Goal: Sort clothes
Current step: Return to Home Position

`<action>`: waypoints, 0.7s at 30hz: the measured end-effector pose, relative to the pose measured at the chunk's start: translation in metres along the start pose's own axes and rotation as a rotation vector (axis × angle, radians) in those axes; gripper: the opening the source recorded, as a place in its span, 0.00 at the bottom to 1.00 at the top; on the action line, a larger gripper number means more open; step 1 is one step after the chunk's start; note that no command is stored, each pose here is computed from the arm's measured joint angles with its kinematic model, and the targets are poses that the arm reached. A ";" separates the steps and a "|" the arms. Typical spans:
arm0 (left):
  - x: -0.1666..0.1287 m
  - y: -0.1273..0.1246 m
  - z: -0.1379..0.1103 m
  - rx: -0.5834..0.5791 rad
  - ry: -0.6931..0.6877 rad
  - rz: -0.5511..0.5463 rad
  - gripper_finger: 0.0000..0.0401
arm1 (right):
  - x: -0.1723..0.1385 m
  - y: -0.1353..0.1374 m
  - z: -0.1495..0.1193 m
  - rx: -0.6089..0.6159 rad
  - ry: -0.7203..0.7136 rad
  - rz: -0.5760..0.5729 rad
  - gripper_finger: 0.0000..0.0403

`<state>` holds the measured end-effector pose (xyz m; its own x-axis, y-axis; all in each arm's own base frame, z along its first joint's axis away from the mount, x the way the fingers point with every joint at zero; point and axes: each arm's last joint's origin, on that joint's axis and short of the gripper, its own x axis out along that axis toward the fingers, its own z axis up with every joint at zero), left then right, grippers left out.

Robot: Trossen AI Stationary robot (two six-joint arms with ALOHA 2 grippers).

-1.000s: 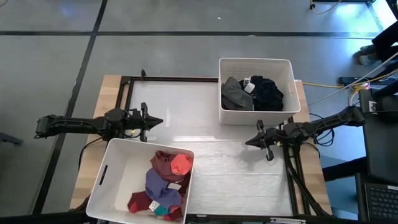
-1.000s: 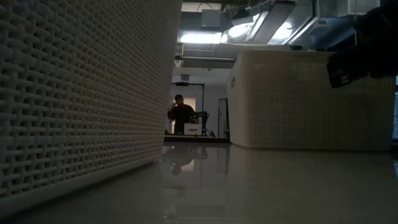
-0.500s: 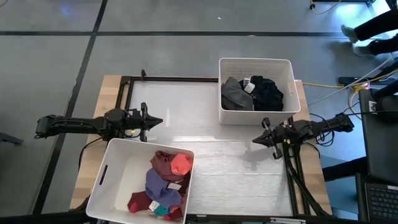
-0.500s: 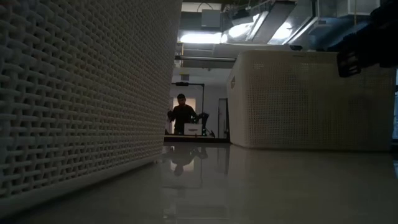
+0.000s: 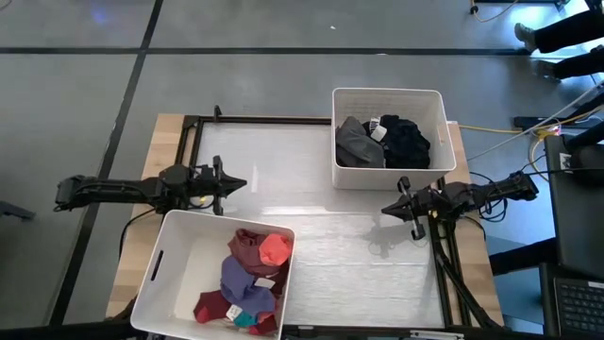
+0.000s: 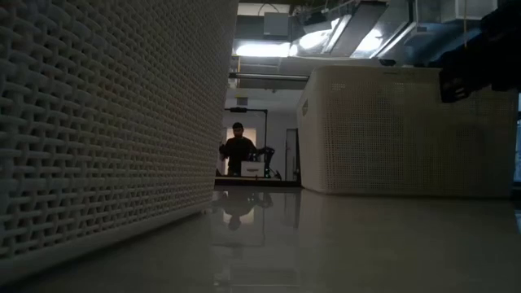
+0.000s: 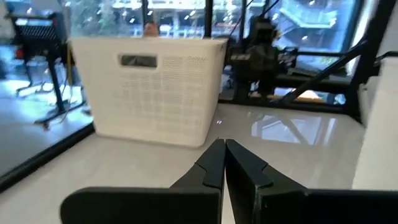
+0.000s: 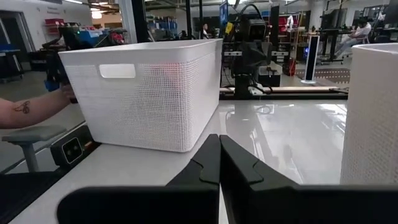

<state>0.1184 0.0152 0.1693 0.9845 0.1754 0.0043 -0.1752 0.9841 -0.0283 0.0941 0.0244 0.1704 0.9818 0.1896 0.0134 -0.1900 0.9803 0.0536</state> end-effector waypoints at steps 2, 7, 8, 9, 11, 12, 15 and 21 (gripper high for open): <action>-0.002 0.001 -0.003 -0.015 0.029 0.023 0.01 | 0.000 0.000 0.000 0.000 0.000 0.000 0.01; -0.008 0.001 -0.001 -0.035 0.007 0.032 0.01 | 0.000 0.000 0.000 0.001 0.000 -0.001 0.01; -0.010 0.002 0.000 -0.039 -0.005 0.040 0.01 | 0.000 0.000 0.000 0.002 0.000 -0.001 0.01; -0.012 0.002 0.000 -0.044 -0.011 0.055 0.01 | 0.000 0.000 0.000 0.002 0.001 -0.001 0.01; -0.015 0.003 -0.001 -0.048 -0.001 0.080 0.00 | 0.000 0.000 0.000 0.003 0.001 -0.001 0.01; -0.017 0.004 -0.002 -0.050 0.003 0.085 0.00 | 0.000 0.000 0.000 0.003 0.001 -0.002 0.01; -0.021 0.003 -0.001 -0.054 -0.023 0.068 0.01 | 0.000 0.000 0.000 0.003 0.001 -0.002 0.01; -0.022 0.002 0.000 -0.024 -0.034 0.047 0.01 | 0.000 0.000 -0.001 0.002 0.002 -0.004 0.01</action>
<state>0.0962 0.0131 0.1695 0.9743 0.2222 0.0361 -0.2201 0.9740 -0.0532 0.0943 0.0244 0.1697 0.9824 0.1862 0.0116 -0.1866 0.9809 0.0558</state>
